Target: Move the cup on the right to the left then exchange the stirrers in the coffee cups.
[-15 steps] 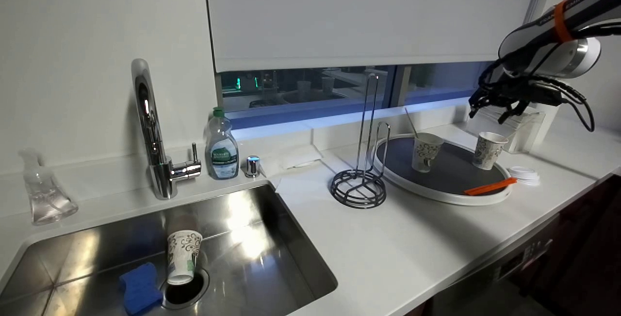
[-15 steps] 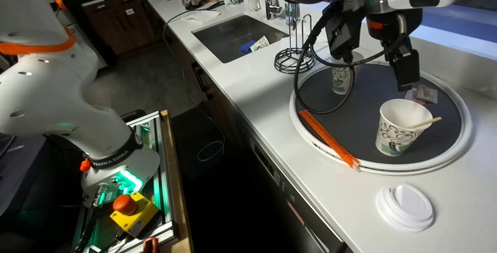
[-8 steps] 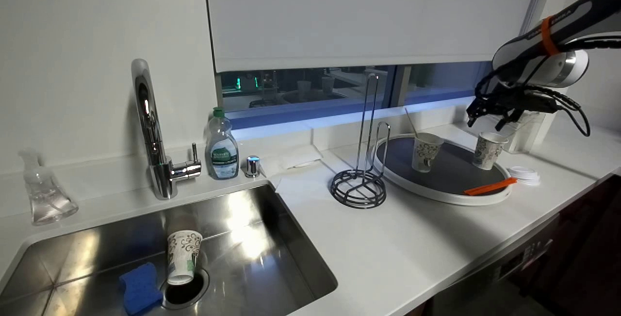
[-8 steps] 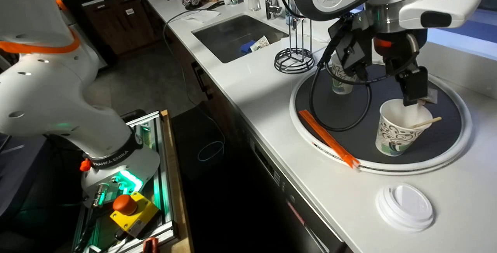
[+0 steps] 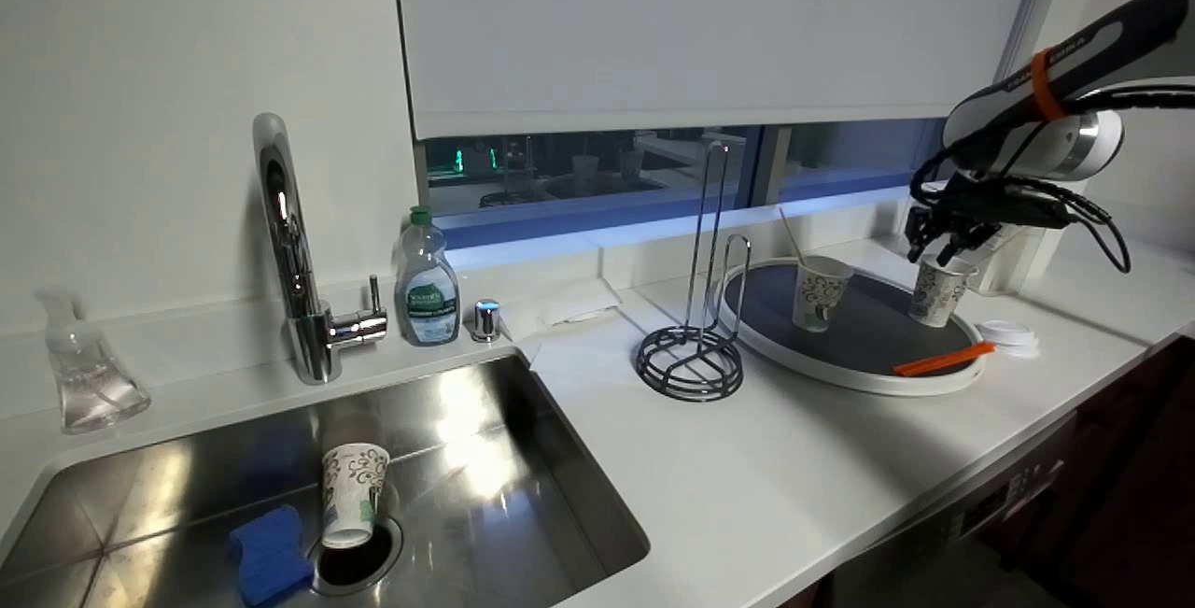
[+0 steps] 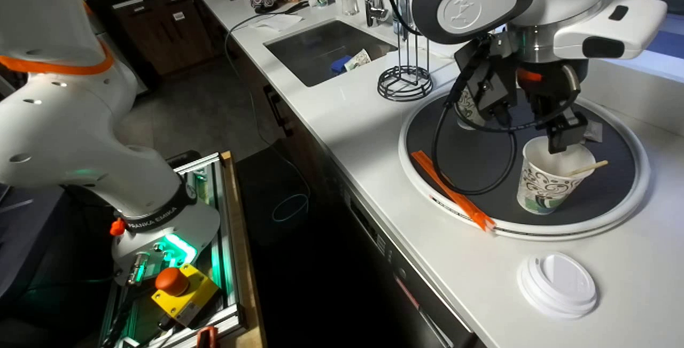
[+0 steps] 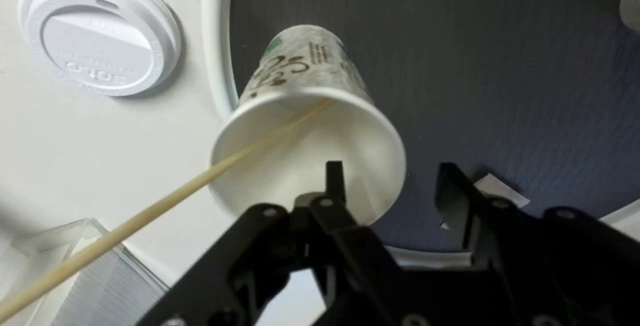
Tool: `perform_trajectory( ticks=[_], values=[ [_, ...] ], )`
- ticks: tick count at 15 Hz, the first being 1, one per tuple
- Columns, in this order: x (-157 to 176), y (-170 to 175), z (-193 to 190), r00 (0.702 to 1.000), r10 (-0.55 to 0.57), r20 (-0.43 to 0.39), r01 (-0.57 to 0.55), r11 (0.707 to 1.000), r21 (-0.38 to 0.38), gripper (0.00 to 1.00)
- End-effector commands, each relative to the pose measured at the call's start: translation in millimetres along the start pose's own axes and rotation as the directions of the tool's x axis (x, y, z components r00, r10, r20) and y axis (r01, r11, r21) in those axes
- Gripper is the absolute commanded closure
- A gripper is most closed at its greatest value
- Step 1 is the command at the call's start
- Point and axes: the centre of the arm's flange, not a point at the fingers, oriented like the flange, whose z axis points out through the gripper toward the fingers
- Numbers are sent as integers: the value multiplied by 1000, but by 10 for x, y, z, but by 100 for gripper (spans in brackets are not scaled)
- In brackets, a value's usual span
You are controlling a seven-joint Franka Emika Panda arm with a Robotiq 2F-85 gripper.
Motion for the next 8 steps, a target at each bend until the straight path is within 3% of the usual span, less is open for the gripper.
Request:
perform_trajectory(
  ticks=[1,4,8],
  values=[
    [59,46,99,999,-11,34,10,1000,15,78],
    [48,54,126,999,-9,45,8,1000,16,99],
    [43,10,-11,999,-13,31,13,1000,19,99]
  ],
)
